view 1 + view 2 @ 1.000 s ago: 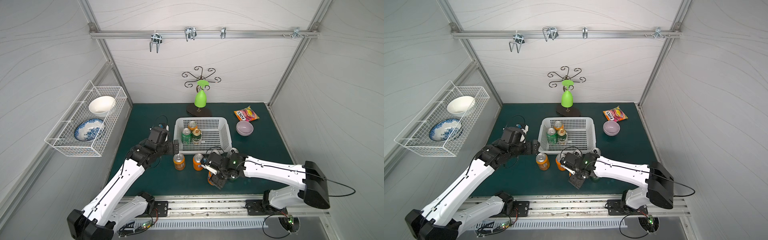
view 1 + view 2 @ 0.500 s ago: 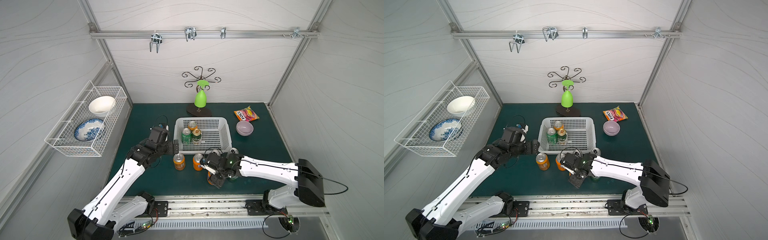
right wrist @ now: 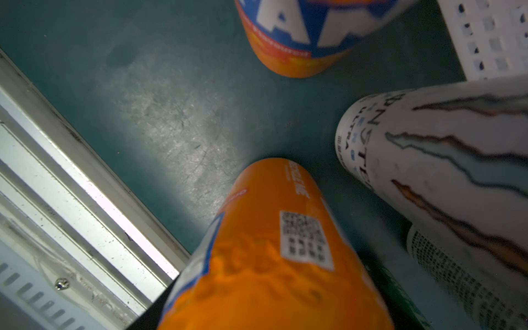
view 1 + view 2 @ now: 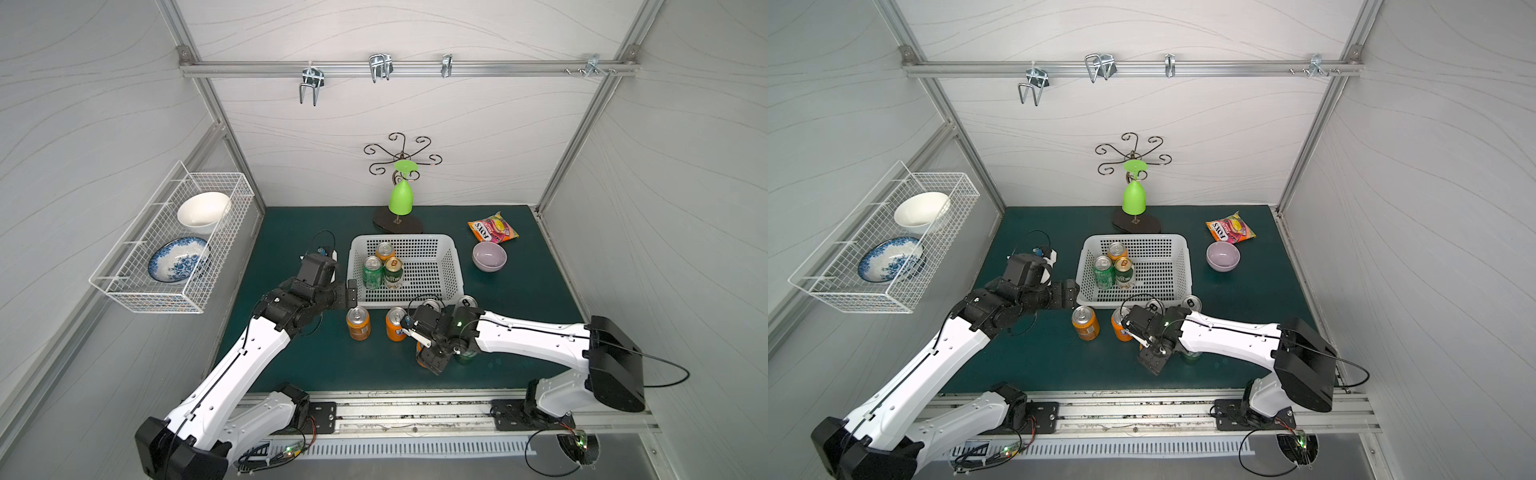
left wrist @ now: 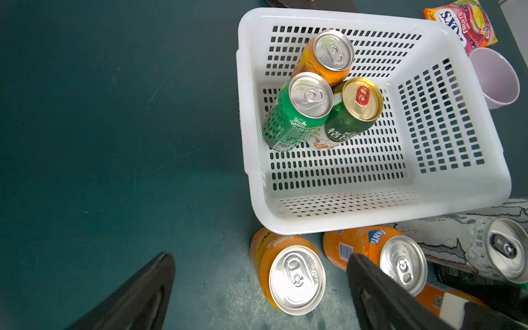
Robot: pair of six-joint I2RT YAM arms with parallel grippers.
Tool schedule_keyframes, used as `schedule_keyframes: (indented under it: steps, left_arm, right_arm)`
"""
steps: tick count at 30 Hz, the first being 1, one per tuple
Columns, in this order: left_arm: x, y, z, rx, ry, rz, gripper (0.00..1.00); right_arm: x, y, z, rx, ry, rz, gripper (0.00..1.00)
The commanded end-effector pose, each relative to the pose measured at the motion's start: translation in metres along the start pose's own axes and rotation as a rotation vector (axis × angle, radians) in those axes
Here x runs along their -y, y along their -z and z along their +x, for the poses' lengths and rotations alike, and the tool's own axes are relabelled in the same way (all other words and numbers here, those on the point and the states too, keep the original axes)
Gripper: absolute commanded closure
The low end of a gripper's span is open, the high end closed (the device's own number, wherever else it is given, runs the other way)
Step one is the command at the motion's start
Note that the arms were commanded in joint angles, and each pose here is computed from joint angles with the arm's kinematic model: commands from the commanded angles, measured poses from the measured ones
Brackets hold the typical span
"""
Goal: Take out the drinks from the basket
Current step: Place the drink at the center of the board.
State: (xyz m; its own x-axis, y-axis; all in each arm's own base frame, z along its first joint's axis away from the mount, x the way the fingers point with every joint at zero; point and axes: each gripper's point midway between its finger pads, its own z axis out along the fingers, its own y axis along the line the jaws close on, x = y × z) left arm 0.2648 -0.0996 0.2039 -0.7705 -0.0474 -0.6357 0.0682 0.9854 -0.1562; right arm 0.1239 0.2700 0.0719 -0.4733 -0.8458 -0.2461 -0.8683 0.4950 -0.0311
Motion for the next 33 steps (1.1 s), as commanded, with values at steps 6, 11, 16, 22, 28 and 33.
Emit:
schedule_keyframes:
  steps: [6, 11, 16, 22, 28, 33]
  left_arm:
    - [0.001, 0.001, -0.009, 0.032, 0.002, 0.001, 0.02]
    - [0.000, 0.001, -0.009, 0.031, 0.001, -0.001, 0.02]
    - [0.000, 0.001, -0.010, 0.032, 0.001, -0.001, 0.01]
    - [0.000, 0.001, -0.010, 0.033, 0.001, -0.002, 0.02]
    - [0.001, 0.001, -0.011, 0.028, -0.001, -0.004, 0.02]
    - [0.002, 0.001, -0.013, 0.023, -0.009, -0.002, 0.02]
  right_arm:
    - [0.003, 0.001, -0.004, 0.022, -0.007, 0.011, 0.22]
    - [0.004, 0.011, -0.006, 0.044, -0.009, 0.009, 0.15]
    - [0.003, 0.030, -0.008, 0.072, -0.011, -0.005, 0.11]
    - [0.007, 0.059, -0.005, 0.109, -0.014, 0.002, 0.02]
    - [0.011, 0.092, -0.009, 0.172, -0.011, 0.003, 0.01]
    - [0.016, 0.120, -0.015, 0.243, -0.014, -0.021, 0.01]
